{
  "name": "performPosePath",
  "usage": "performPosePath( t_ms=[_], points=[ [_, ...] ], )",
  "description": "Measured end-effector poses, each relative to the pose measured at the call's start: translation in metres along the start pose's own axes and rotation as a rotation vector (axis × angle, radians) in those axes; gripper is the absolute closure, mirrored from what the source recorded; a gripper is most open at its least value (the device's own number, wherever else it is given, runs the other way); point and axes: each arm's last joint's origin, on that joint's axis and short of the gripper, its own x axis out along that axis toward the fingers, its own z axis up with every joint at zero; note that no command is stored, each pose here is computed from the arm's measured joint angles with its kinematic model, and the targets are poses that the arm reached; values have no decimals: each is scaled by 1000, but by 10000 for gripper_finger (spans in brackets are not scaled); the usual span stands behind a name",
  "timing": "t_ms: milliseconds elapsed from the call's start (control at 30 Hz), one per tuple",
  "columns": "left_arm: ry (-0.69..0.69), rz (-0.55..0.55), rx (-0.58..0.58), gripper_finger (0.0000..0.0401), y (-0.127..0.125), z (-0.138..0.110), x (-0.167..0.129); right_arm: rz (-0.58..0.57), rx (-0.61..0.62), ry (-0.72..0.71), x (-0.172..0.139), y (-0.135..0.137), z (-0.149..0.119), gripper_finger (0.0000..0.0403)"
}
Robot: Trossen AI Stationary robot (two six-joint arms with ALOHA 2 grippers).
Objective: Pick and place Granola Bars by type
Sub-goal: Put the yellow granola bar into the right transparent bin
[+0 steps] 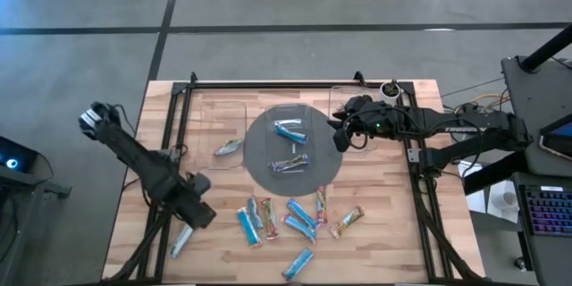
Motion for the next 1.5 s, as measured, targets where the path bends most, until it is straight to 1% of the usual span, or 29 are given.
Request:
performPosePath(
  t_ms=[133,233,333,433,667,767,900,1000,1167,1333,1500],
  points=[
    [138,74,-53,213,-9,-5,14,0,0,0,0,0,0,268],
    [182,75,-35,213,-15,-10,21,0,-2,0,0,0,0,268],
    [183,81,-1,213,-17,-18,26,2,-1,1,0,0,0,268],
    [180,112,18,213,-17,-27,31,3,-2,2,0,0,0,268],
    [158,166,-6,212,-17,-47,43,1,-6,6,1,0,-1,268],
    [149,188,-15,212,-20,-49,50,-3,-9,13,2,-1,-4,268],
    [147,153,-8,212,-29,-51,59,-7,-9,22,3,-2,-7,268],
    [141,173,-5,212,-31,-53,68,-8,-8,23,4,-2,-7,268],
    [134,239,-27,212,-30,-53,82,-8,-5,24,4,-2,-7,268],
    [133,277,-41,212,-29,-53,90,-9,-2,24,4,-2,-7,268],
    [151,262,-26,213,-26,-52,97,-9,-2,23,4,-2,-7,268]
  ],
)
